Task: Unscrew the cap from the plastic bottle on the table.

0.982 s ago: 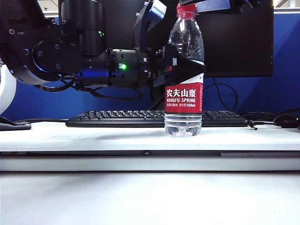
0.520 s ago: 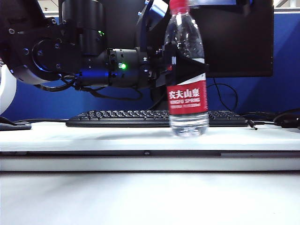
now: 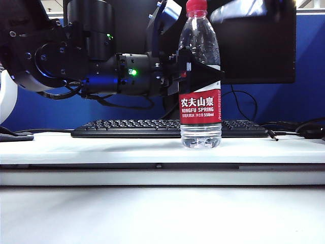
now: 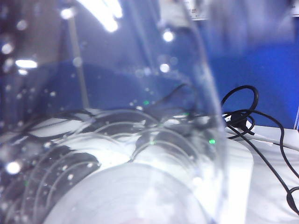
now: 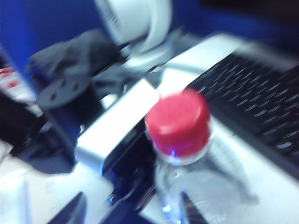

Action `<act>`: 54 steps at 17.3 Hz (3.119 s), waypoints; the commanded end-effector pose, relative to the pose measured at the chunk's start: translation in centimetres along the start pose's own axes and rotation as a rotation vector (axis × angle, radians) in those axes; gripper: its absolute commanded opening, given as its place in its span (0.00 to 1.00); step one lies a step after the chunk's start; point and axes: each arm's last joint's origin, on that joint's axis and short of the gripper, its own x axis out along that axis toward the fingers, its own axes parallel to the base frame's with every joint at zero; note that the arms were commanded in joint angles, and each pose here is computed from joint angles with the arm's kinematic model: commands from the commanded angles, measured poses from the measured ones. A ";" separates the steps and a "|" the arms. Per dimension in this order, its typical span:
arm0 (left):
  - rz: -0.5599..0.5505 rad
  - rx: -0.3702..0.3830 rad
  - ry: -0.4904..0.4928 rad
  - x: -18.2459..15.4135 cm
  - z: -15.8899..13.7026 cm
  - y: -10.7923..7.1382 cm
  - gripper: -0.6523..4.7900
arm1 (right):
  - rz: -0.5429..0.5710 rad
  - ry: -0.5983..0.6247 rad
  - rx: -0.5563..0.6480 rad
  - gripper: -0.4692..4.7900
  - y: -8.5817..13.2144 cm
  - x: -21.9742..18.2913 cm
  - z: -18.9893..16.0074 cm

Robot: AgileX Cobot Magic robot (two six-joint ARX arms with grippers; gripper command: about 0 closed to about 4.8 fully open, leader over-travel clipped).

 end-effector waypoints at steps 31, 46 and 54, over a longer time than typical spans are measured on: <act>-0.028 -0.017 0.030 0.0 -0.5 -0.2 0.66 | -0.233 -0.080 -0.109 0.37 1.4 2.6 0.2; -0.039 -0.030 0.044 0.0 -0.6 -0.3 0.66 | 0.322 -0.018 -0.060 0.36 -2.0 3.5 0.1; -0.048 -0.030 0.043 0.0 -0.6 -0.3 0.66 | 0.328 -0.032 -0.033 0.44 -4.2 2.5 0.4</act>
